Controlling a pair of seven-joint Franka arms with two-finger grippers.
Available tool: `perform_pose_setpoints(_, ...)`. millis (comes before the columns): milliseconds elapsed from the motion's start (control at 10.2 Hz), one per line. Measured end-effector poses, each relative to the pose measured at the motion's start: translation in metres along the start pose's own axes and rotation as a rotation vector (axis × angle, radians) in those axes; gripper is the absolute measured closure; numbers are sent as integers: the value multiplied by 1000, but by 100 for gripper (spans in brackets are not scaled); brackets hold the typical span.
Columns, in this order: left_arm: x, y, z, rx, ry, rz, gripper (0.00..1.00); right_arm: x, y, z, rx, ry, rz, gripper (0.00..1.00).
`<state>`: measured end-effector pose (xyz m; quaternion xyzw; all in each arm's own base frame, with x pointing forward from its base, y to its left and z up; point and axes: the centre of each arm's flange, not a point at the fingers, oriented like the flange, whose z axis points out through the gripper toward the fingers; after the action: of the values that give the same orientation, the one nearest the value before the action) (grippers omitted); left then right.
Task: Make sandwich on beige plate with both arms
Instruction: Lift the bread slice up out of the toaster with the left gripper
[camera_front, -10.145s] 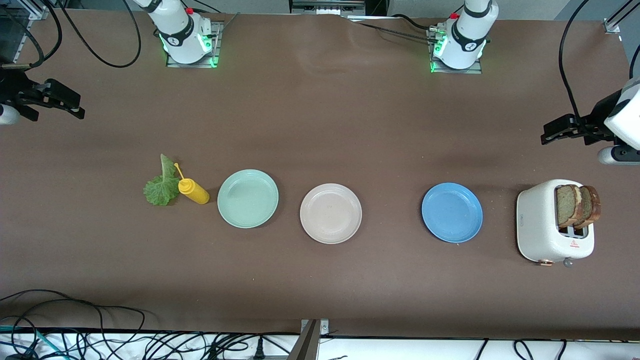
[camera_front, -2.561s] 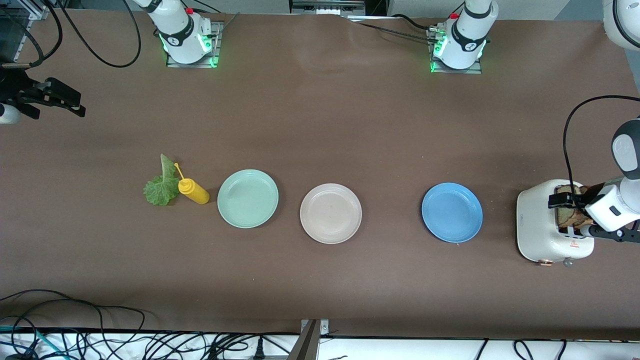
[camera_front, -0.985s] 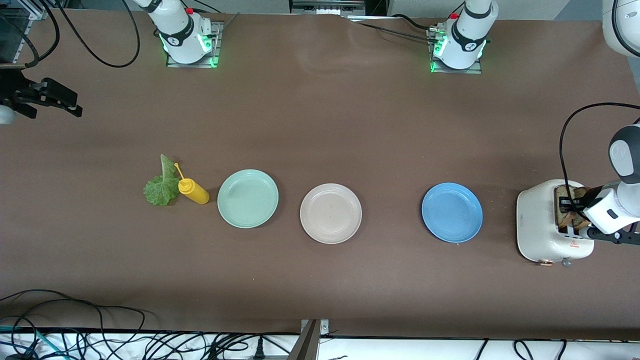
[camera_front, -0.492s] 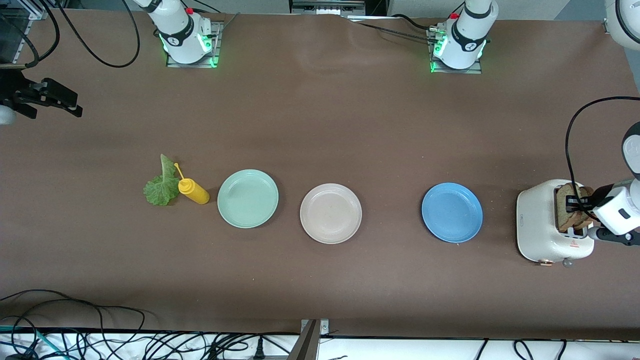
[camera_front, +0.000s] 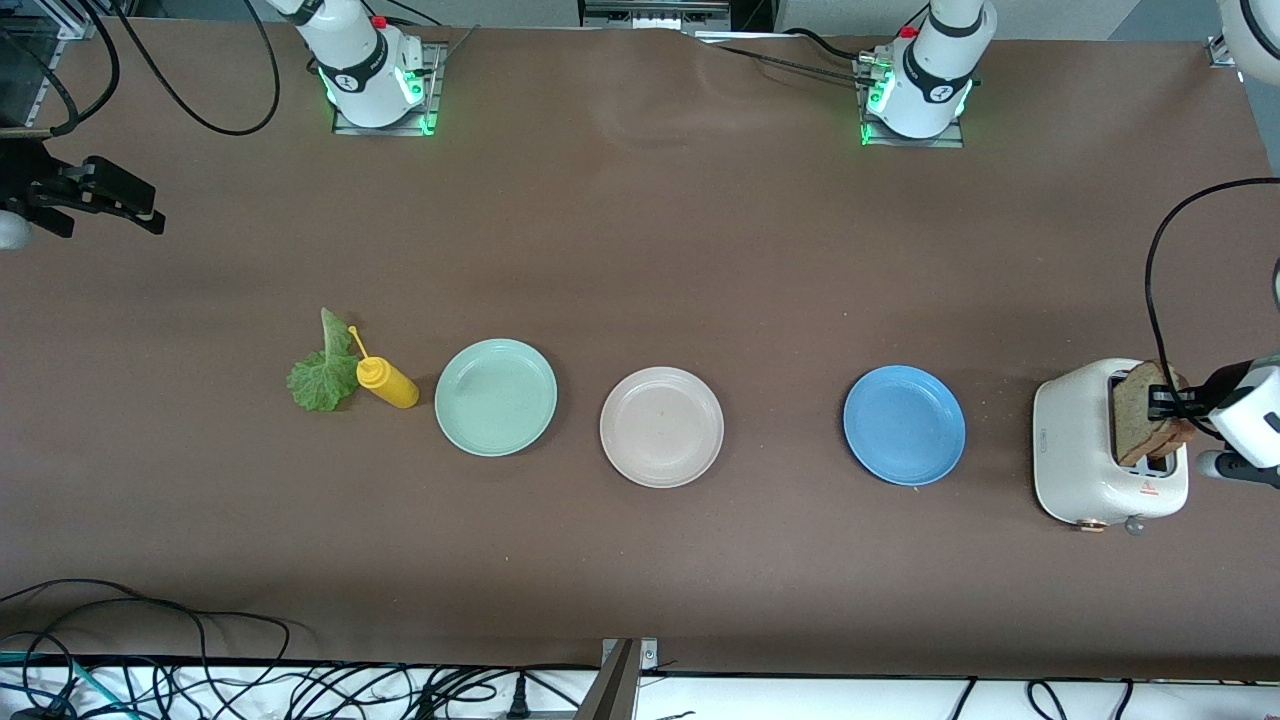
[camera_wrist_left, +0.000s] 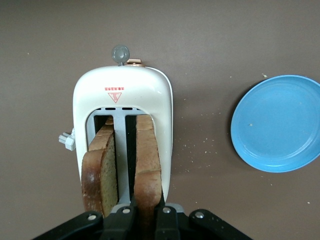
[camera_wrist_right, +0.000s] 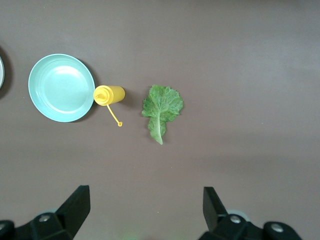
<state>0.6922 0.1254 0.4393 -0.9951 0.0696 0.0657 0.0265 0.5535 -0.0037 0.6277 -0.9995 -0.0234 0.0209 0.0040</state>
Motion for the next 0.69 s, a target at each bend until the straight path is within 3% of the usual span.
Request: perform_pose_setpoints(689,2,44,-46,-26,-3,-43,90,0,0,0,0,0,0,0)
